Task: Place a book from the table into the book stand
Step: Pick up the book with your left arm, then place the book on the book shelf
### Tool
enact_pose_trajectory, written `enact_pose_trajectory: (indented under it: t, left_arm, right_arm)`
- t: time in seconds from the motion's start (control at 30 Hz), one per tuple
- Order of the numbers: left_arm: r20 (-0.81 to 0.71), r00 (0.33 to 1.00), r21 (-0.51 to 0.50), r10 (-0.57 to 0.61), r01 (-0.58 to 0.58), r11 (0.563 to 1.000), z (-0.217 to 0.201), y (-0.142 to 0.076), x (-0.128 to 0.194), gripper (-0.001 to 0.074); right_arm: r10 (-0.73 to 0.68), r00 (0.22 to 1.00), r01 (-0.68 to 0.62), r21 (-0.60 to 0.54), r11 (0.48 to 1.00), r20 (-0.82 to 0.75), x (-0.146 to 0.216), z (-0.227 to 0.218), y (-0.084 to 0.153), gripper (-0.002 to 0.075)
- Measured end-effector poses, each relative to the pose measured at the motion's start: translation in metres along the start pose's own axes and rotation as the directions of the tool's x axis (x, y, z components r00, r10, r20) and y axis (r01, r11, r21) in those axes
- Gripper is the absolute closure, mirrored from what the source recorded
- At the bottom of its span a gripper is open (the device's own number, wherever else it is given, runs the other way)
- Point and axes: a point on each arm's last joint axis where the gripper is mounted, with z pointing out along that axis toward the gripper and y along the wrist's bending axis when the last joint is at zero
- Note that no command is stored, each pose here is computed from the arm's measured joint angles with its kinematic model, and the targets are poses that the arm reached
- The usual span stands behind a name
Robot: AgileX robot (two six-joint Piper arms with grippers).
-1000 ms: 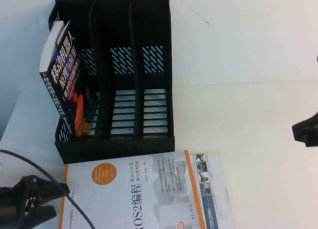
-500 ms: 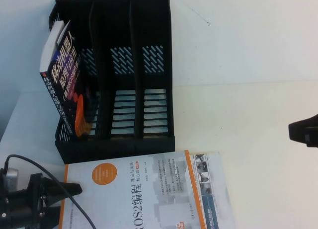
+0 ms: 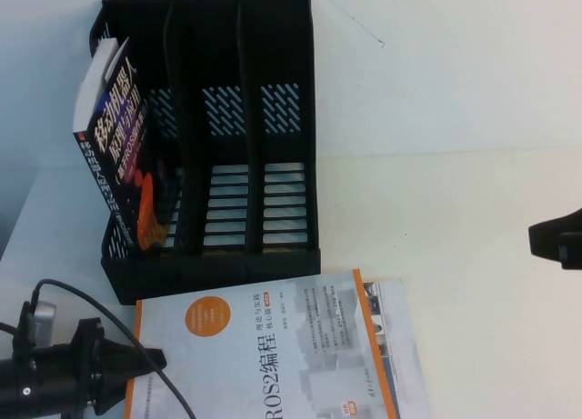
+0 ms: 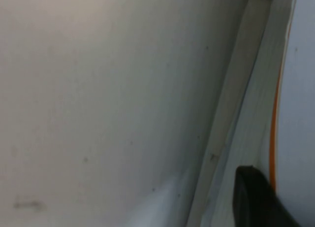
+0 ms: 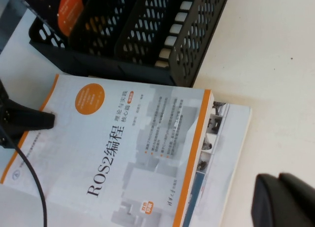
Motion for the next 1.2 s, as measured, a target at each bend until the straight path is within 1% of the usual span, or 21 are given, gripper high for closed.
enact_pose_trajectory:
  t: [0.13, 0.27, 0.4, 0.53, 0.6, 0.7, 0.8, 0.87, 0.93, 1.0, 1.07, 1.13, 1.2]
  left_arm:
    - [0.005, 1.000, -0.008, 0.020, -0.020, 1.000, -0.002, -0.003, 0.000, 0.0623]
    - [0.015, 0.998, -0.057, 0.056, -0.055, 0.997, -0.010, -0.016, 0.003, 0.0623]
    - [0.039, 0.987, -0.087, 0.155, -0.151, 0.985, -0.024, -0.040, 0.012, 0.0623]
    - [0.073, 0.957, -0.109, 0.282, -0.273, 0.956, -0.043, -0.072, 0.028, 0.0626]
    - [0.086, 0.941, -0.116, 0.328, -0.317, 0.941, -0.051, -0.084, 0.039, 0.0626]
    - [0.115, 0.903, -0.111, 0.413, -0.402, 0.909, -0.063, -0.105, 0.058, 0.0626]
    - [0.140, 0.853, -0.100, 0.503, -0.493, 0.864, -0.078, -0.130, 0.080, 0.0627]
    - [0.161, 0.815, -0.118, 0.557, -0.544, 0.831, -0.089, -0.150, 0.089, 0.0627]
    - [0.181, 0.774, -0.159, 0.607, -0.586, 0.794, -0.102, -0.172, 0.098, 0.0627]
    - [0.189, 0.720, -0.221, 0.668, -0.631, 0.743, -0.117, -0.195, 0.104, 0.0627]
    - [0.199, 0.679, -0.278, 0.707, -0.652, 0.705, -0.130, -0.216, 0.107, 0.0627]
    - [0.227, 0.644, -0.325, 0.730, -0.657, 0.681, -0.142, -0.236, 0.109, 0.0627]
    - [0.257, 0.623, -0.348, 0.738, -0.653, 0.673, -0.150, -0.250, 0.106, 0.0627]
  right_arm:
    - [-0.011, 1.000, 0.011, 0.010, 1.000, -0.002, 0.000, 0.000, -0.001, 0.0720]
    - [-0.016, 1.000, 0.016, 0.014, 1.000, -0.005, 0.000, 0.000, -0.001, 0.0720]
    - [-0.018, 1.000, 0.018, 0.017, 1.000, -0.005, 0.000, 0.000, -0.002, 0.0720]
    - [-0.022, 1.000, 0.022, 0.020, 1.000, -0.004, 0.000, 0.000, -0.002, 0.0720]
    - [-0.022, 1.000, 0.022, 0.021, 1.000, -0.002, 0.000, 0.000, -0.002, 0.0720]
    - [-0.026, 1.000, 0.026, 0.025, 0.999, 0.000, 0.000, 0.000, -0.002, 0.0720]
    - [-0.036, 0.999, 0.036, 0.034, 0.999, 0.000, 0.000, 0.000, -0.003, 0.0720]
    - [-0.037, 0.999, 0.037, 0.035, 0.999, 0.000, 0.000, 0.000, -0.003, 0.0720]
    - [-0.039, 0.999, 0.039, 0.037, 0.999, 0.000, 0.000, 0.000, -0.003, 0.0720]
    - [-0.039, 0.999, 0.039, 0.037, 0.999, 0.000, 0.000, 0.000, -0.003, 0.0720]
    - [-0.039, 0.999, 0.039, 0.037, 0.999, 0.000, 0.000, 0.000, -0.003, 0.0720]
    - [-0.040, 0.999, 0.040, 0.037, 0.999, 0.000, 0.000, 0.000, -0.003, 0.0720]
    - [-0.040, 0.999, 0.040, 0.037, 0.999, 0.000, 0.000, 0.000, -0.003, 0.0720]
